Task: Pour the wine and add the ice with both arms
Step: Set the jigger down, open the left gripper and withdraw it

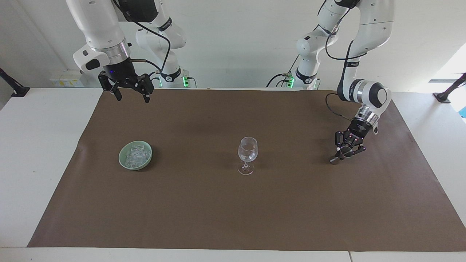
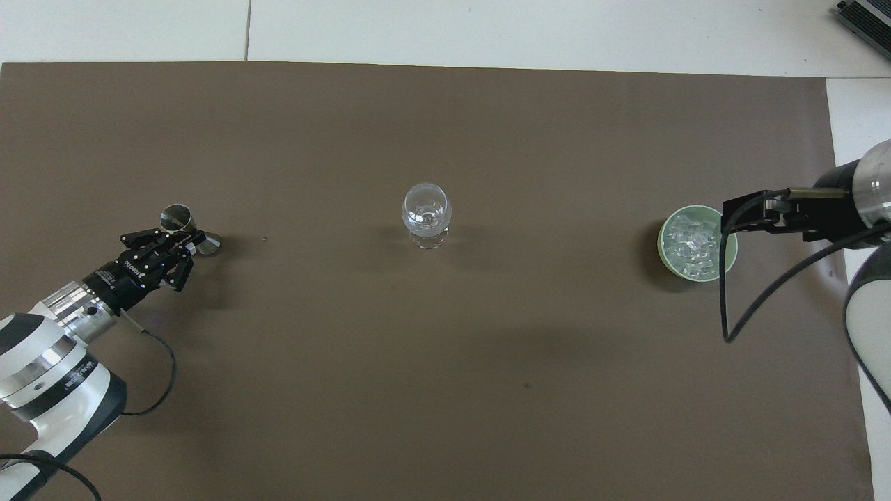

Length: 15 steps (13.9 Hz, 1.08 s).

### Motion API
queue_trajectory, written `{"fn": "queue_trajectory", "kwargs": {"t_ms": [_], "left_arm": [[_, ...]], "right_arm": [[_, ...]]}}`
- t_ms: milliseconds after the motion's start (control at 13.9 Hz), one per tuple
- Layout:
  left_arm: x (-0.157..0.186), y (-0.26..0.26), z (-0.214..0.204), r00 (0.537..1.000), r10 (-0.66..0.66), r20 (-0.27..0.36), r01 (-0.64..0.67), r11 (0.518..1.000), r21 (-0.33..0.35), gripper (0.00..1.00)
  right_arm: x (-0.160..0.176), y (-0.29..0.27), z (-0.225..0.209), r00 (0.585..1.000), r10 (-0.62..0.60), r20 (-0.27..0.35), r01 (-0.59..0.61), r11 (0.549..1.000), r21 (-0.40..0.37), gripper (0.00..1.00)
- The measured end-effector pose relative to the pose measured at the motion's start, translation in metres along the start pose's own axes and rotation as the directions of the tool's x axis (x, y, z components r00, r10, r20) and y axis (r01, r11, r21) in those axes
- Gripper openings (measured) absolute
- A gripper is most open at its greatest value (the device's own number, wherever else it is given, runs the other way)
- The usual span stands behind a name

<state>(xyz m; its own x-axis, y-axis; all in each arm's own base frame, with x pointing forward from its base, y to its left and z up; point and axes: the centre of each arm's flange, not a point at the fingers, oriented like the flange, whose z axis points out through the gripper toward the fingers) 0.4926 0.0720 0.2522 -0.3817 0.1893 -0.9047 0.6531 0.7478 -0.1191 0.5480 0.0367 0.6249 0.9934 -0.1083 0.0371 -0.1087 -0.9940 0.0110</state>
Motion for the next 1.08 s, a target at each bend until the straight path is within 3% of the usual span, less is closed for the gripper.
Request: {"fn": "queue_trajectory", "kwargs": {"t_ms": [144, 359, 431, 575, 719, 1006, 1078], "left_arm": [[0.001, 0.0, 0.001, 1.0, 0.004, -0.001, -0.004, 1.0, 0.001, 0.21], [0.002, 0.0, 0.001, 1.0, 0.006, -0.001, -0.006, 1.0, 0.002, 0.26], [0.002, 0.0, 0.001, 1.0, 0.01, -0.001, -0.01, 1.0, 0.002, 0.31], [0.002, 0.0, 0.001, 1.0, 0.026, -0.001, -0.026, 1.0, 0.003, 0.53], [0.002, 0.0, 0.001, 0.999, 0.039, -0.003, -0.039, 0.999, 0.006, 0.56], [-0.003, 0.006, -0.003, 0.987, 0.148, -0.06, -0.144, 0.987, 0.073, 0.99], [-0.006, 0.01, -0.005, 0.979, 0.19, -0.079, -0.182, 0.978, 0.097, 1.0]], "right_arm": [[0.002, 0.0, 0.001, 1.0, -0.007, -0.017, 0.007, 1.0, 0.003, 1.0], [0.019, 0.007, 0.029, 0.987, 0.005, -0.159, -0.001, 1.0, 0.026, 1.0], [0.022, 0.01, 0.047, 0.984, 0.012, -0.179, -0.007, 1.0, 0.029, 1.0], [0.031, 0.019, 0.082, 0.978, 0.027, -0.206, -0.021, 0.999, 0.033, 1.0], [0.041, 0.027, 0.116, 0.976, 0.039, -0.212, -0.032, 0.999, 0.034, 1.0], [0.04, 0.044, 0.194, 0.973, 0.061, -0.224, -0.054, 0.998, 0.036, 0.92], [0.036, 0.048, 0.209, 0.971, 0.067, -0.231, -0.06, 0.998, 0.037, 0.92]]}}
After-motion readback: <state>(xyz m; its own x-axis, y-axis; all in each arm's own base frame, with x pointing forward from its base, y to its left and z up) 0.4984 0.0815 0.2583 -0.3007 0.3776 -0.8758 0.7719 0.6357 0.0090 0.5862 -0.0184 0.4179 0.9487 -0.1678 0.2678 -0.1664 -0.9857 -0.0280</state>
